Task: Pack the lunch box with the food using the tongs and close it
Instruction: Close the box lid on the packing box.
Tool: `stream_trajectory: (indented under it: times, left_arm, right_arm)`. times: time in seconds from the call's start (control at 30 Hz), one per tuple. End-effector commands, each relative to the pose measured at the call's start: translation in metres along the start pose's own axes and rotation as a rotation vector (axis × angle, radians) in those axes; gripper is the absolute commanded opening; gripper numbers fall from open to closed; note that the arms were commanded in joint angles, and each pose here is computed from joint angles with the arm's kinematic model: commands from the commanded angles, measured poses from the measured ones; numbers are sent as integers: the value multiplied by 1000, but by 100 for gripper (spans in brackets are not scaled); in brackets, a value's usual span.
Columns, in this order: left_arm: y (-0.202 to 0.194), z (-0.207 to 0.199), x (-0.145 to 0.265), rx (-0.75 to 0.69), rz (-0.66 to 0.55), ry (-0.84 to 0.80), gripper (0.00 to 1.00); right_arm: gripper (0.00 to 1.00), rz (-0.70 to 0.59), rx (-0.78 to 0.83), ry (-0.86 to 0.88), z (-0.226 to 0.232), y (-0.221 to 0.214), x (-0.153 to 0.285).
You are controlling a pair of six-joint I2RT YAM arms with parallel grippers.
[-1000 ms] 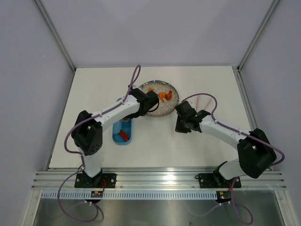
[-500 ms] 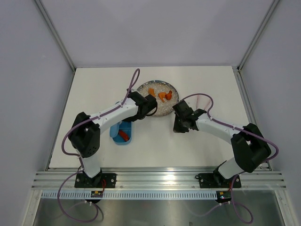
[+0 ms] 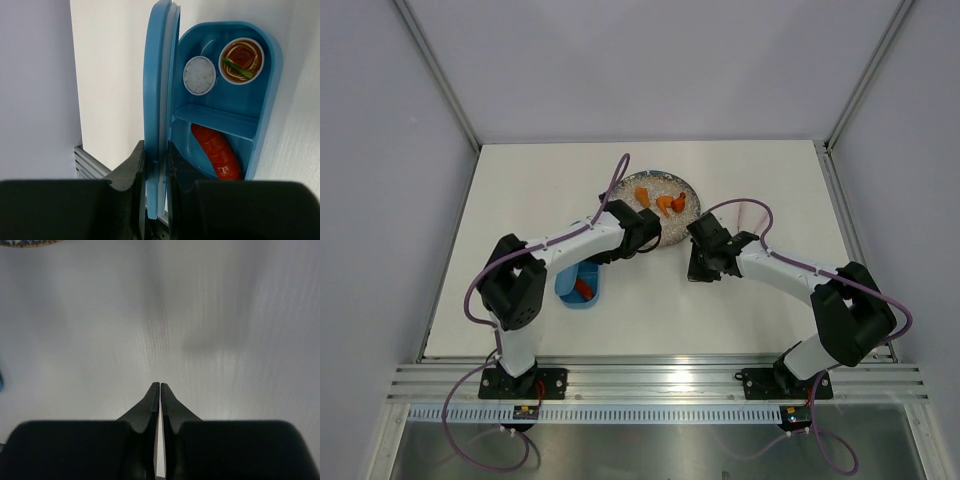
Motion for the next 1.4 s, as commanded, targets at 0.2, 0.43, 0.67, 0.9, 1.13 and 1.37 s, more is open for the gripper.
stream_trajectory:
  times: [0.2, 0.43, 0.67, 0.9, 1.13, 1.37]
  left_arm:
    - [-18, 7, 2, -152, 111, 85, 0]
    - [-14, -1, -1, -166, 124, 79, 6]
    - [-8, -10, -3, -184, 127, 48, 14]
    - [-7, -17, -4, -199, 133, 28, 48]
    - [-6, -19, -3, -202, 140, 5, 68]
    - [0, -10, 12, -145, 88, -97, 99]
  right_arm:
    - [9, -24, -4, 23, 4, 6, 0]
    - [9, -27, -2, 21, 2, 5, 1]
    - [10, -39, -1, 14, -2, 4, 5]
    - [11, -47, 2, 1, -5, 3, 6]
    - [11, -54, 7, -3, -7, 4, 9]
    - [11, -57, 5, 1, -6, 5, 10]
Point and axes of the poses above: each gripper's point midway between its finger pads, its own x axis back along the fingers, its own z axis along the line the jaws close on, y = z × x, the point moved 9 cm from there along x, back along the fingers, and after that the axes turned 15 degrees about -x, right-handed, at the moved point
